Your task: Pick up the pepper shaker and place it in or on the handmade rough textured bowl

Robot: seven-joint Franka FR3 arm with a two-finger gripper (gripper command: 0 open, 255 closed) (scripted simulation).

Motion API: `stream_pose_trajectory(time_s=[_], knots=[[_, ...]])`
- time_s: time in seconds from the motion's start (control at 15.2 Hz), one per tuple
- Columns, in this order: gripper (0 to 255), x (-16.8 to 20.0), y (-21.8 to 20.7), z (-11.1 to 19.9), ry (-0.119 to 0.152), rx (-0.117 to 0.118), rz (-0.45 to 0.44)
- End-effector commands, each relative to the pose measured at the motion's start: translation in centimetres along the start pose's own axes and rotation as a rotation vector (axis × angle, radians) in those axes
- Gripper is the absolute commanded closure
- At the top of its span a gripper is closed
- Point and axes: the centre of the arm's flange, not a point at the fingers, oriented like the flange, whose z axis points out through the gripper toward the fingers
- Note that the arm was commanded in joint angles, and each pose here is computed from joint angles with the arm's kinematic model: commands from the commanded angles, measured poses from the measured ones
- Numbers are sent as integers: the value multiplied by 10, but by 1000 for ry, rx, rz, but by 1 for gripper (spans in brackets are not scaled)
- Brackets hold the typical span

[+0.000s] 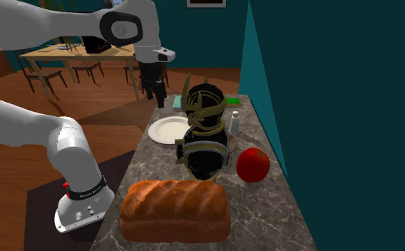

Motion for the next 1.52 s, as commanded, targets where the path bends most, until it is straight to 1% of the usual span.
stream_pose_trajectory(time_s=[0.0,1.45], knots=[[0,0,0,0,0,0,0],[0,265,70,78,22,-71,42]])
